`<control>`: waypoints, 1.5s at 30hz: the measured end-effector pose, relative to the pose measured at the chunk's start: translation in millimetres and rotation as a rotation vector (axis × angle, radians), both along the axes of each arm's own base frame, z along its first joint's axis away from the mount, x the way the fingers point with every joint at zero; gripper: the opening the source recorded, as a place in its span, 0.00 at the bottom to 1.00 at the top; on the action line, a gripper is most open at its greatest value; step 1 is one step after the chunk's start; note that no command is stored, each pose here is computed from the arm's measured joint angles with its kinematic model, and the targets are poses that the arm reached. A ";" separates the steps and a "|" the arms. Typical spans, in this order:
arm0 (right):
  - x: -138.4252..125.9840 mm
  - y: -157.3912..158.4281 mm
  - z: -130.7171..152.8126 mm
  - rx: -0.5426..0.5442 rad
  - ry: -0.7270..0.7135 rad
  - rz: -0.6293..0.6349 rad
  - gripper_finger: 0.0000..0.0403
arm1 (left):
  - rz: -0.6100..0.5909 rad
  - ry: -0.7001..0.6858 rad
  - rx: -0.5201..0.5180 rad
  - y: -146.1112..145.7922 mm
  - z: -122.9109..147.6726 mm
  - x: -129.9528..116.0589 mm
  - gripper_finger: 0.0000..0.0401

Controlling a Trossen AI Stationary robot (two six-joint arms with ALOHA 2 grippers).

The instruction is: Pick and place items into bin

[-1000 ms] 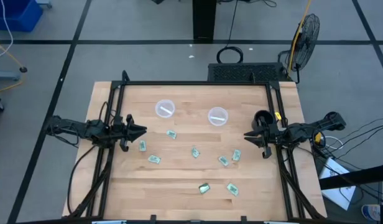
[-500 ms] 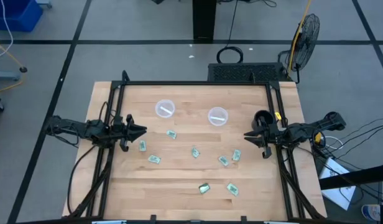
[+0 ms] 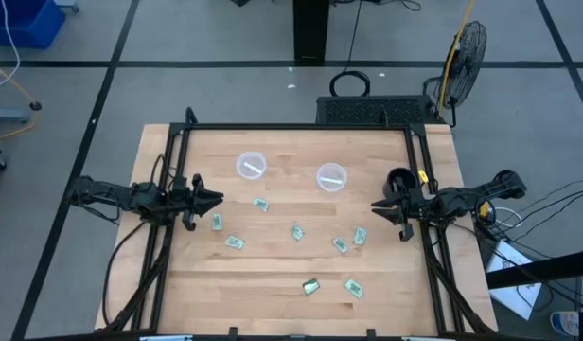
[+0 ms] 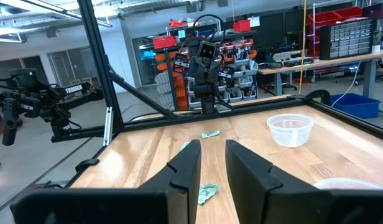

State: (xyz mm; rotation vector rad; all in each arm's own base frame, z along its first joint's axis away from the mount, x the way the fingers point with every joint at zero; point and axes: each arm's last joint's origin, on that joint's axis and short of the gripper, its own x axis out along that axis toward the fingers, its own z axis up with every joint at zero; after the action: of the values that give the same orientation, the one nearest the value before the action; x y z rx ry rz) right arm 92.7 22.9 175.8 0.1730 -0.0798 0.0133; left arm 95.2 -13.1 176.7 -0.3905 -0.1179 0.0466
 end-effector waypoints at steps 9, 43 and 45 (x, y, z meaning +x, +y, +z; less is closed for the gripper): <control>0.0 0.0 0.0 0.000 0.000 0.000 0.17 | 0.114 -0.033 0.021 3.3 3.9 -0.9 0.22; 0.0 -0.1 0.0 0.000 0.000 -0.002 0.17 | 0.340 -0.032 -0.042 9.7 3.7 -2.8 0.22; 0.0 0.0 0.0 0.000 0.000 -0.002 0.17 | 0.341 -0.077 -0.052 9.9 8.3 -3.7 0.22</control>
State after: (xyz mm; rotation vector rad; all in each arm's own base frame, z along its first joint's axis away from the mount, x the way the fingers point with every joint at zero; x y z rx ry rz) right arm 92.7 22.9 175.8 0.1731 -0.0800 0.0117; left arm 91.5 -3.2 185.0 -0.4214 -0.2585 0.3716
